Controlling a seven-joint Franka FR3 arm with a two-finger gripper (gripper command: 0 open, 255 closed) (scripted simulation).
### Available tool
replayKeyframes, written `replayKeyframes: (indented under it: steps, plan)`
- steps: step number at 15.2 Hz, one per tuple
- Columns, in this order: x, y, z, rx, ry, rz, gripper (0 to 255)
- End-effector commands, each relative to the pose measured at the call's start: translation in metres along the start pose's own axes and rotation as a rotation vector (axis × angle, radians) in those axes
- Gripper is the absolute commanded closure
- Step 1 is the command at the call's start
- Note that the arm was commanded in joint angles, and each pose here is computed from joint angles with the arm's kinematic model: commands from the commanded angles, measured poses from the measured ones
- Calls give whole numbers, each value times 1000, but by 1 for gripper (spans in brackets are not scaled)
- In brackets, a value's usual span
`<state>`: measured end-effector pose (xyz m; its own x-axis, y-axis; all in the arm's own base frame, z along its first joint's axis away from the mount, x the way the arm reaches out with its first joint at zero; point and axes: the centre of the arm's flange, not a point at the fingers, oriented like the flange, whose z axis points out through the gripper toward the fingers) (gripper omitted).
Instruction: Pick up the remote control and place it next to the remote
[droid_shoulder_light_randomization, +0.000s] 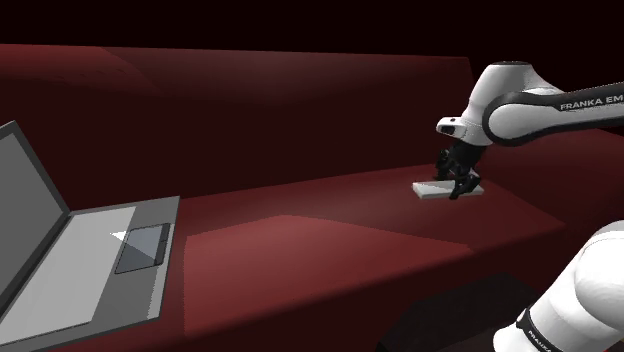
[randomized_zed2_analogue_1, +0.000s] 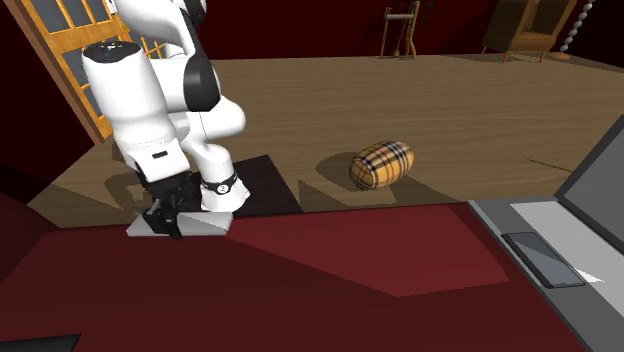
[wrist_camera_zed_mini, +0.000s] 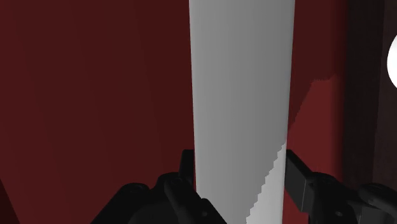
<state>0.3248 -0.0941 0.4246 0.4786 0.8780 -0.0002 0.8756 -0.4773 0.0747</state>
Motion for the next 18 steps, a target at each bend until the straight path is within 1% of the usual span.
replayKeyframes:
  steps: [1, 10, 11, 18]
  plan:
    - [-25, 9, 0, 0, 0, -1, 255]
    - [-139, 43, 0, 0, 0, -1, 255]
    - [-143, 44, 0, 0, 0, -1, 255]
    - [-143, 41, 37, 0, 0, -1, 255]
